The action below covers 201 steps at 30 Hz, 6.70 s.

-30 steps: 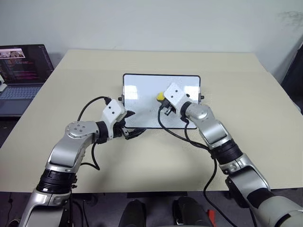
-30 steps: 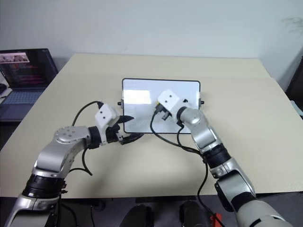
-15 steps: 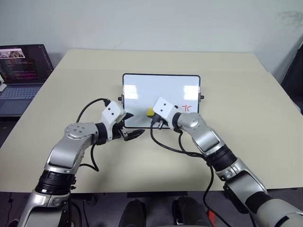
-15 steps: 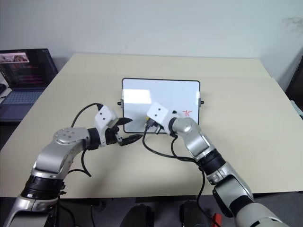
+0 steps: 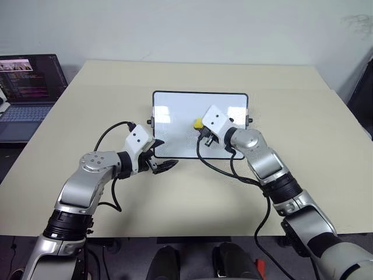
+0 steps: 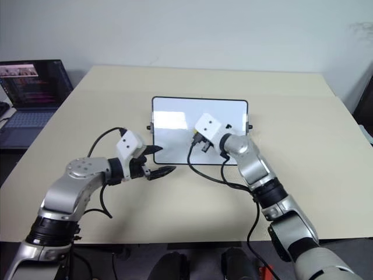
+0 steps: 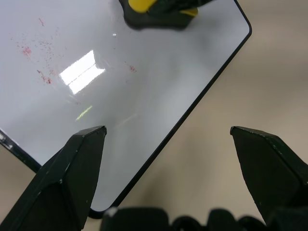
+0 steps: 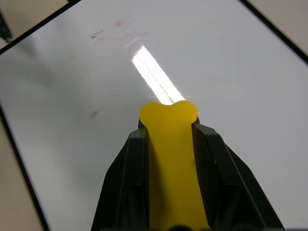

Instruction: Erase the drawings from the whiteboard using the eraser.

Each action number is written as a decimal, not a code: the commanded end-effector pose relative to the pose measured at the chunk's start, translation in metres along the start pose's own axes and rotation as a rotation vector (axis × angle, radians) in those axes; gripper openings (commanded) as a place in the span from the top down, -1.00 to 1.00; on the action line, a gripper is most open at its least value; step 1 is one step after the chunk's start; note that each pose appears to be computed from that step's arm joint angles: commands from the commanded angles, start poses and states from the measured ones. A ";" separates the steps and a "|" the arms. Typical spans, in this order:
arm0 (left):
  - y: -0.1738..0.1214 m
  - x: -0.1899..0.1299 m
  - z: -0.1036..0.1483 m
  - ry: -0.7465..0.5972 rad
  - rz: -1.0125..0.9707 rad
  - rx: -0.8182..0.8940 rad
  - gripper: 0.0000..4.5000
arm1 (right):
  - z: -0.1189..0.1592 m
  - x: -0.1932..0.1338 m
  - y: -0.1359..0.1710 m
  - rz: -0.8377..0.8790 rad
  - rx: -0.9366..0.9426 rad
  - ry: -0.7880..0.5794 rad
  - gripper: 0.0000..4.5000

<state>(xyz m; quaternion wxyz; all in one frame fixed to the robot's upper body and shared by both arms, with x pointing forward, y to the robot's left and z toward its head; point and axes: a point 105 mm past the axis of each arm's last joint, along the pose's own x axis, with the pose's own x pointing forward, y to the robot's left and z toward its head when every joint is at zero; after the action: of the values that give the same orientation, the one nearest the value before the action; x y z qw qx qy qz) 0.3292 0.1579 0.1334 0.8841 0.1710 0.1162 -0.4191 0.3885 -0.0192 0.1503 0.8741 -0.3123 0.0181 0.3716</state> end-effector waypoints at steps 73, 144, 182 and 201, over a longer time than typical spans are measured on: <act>-0.027 0.023 0.036 -0.134 -0.205 0.098 -1.00 | -0.064 -0.080 0.006 -0.106 0.355 0.139 0.57; -0.034 0.022 0.034 -0.132 -0.222 0.079 -1.00 | -0.061 -0.078 -0.065 -0.347 0.208 0.138 0.81; -0.034 0.023 0.038 -0.151 -0.221 0.060 -1.00 | -0.018 -0.057 -0.030 -0.165 0.225 0.005 0.99; -0.027 0.022 0.040 -0.152 -0.220 0.057 -1.00 | -0.008 -0.110 -0.042 -0.280 0.295 -0.039 0.99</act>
<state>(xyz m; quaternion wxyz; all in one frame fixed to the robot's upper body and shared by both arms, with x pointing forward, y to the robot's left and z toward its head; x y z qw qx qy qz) 0.3243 0.1136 0.1410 0.8356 0.1433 0.0840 -0.5235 0.3420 -0.1096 0.1792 0.9495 -0.1738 0.0394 0.2582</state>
